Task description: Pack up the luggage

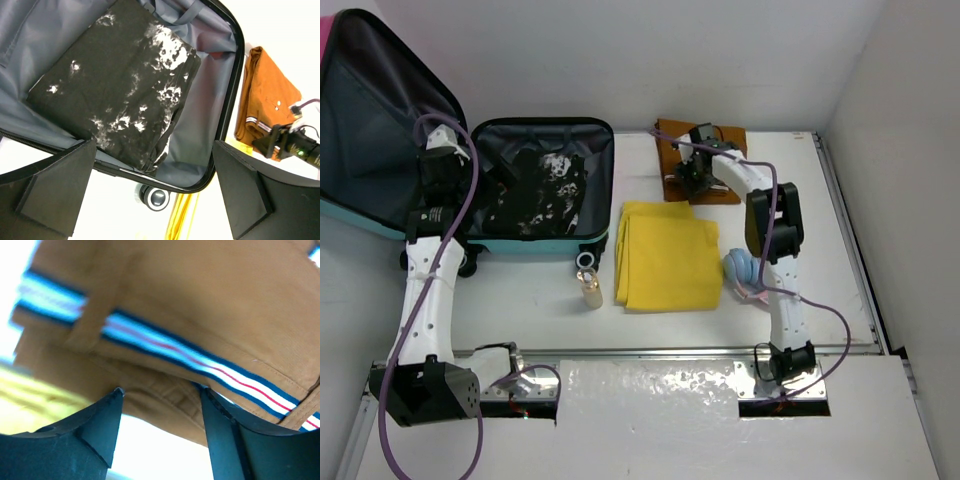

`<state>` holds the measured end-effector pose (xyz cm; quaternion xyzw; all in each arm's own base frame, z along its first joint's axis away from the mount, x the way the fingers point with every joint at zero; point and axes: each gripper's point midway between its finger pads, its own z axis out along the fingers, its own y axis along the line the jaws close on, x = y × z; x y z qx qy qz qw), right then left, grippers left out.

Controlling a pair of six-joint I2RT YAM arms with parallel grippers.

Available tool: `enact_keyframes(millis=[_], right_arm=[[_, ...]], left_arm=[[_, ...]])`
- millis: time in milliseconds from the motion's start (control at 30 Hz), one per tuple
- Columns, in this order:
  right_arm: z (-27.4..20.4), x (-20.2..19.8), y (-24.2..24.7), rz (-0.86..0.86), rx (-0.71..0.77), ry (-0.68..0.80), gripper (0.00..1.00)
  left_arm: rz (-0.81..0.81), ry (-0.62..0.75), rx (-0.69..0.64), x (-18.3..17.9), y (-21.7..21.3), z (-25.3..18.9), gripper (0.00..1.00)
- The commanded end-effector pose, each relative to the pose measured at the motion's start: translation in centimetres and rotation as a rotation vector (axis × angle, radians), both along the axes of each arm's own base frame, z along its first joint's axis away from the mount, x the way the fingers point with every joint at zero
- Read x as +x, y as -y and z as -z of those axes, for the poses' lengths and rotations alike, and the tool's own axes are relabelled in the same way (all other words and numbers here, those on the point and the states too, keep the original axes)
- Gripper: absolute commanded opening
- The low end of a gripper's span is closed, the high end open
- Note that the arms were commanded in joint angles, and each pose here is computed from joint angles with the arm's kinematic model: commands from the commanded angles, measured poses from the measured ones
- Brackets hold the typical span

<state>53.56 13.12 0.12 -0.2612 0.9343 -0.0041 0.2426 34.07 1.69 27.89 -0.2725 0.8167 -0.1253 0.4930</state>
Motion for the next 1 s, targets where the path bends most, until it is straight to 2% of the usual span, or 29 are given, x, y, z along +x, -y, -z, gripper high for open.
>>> enact_keyframes(millis=[0, 133, 167, 233, 333, 500, 567, 700, 733, 767, 833, 900, 933, 967], right_arm=[[0.4, -3.2, -2.9, -0.103, -0.033, -0.035, 0.63], [-1.4, -2.5, -3.3, -0.178, -0.026, 0.029, 0.70], [-1.8, -2.1, -3.1, -0.219, -0.052, 0.057, 0.82], [-1.9, -2.3, -1.5, -0.232, -0.135, 0.077, 0.94], [-1.4, -1.8, 0.4, -0.307, -0.272, 0.098, 0.99], [-0.3, -0.1, 1.9, -0.354, -0.409, 0.119, 0.99], [0.5, 0.2, 1.7, -0.385, -0.412, 0.125, 0.99], [2.5, 0.5, 0.4, -0.466, -0.332, 0.062, 0.99], [3.6, -0.9, 0.2, -0.499, -0.266, -0.021, 0.99], [4.0, -0.5, -0.9, -0.524, -0.197, -0.032, 0.99], [4.6, -1.6, -0.7, -0.540, -0.161, -0.101, 0.99], [5.4, -2.0, -0.7, -0.554, -0.151, -0.126, 0.92], [5.6, -2.7, -0.8, -0.578, -0.138, -0.160, 0.85], [5.7, -2.7, -1.2, -0.585, -0.121, -0.160, 0.70]], left_arm=[[0.013, 0.092, 0.010, 0.4, 0.0, -2.2, 1.00], [0.013, 0.081, 0.031, 0.3, -0.2, -1.7, 1.00], [0.011, 0.077, 0.035, 0.2, -0.3, -1.6, 1.00], [0.015, 0.075, 0.043, 0.2, -0.3, -1.5, 1.00], [0.022, 0.079, 0.050, 0.2, -0.3, -1.6, 1.00], [0.039, 0.083, 0.051, 0.3, 0.0, -1.2, 1.00], [0.057, 0.087, 0.042, 0.4, 0.3, -1.2, 1.00], [0.067, 0.090, 0.042, 0.6, 0.4, -1.3, 1.00], [0.068, 0.090, 0.041, 0.6, 0.5, -1.3, 1.00], [0.068, 0.092, 0.040, 0.5, 0.5, -1.4, 1.00], [0.066, 0.091, 0.044, 0.5, 0.4, -1.4, 1.00], [0.068, 0.096, 0.045, 0.5, 0.5, -1.6, 1.00], [0.070, 0.096, 0.044, 0.5, 0.5, -1.6, 1.00], [0.076, 0.095, 0.040, 0.5, 0.6, -1.5, 1.00]])
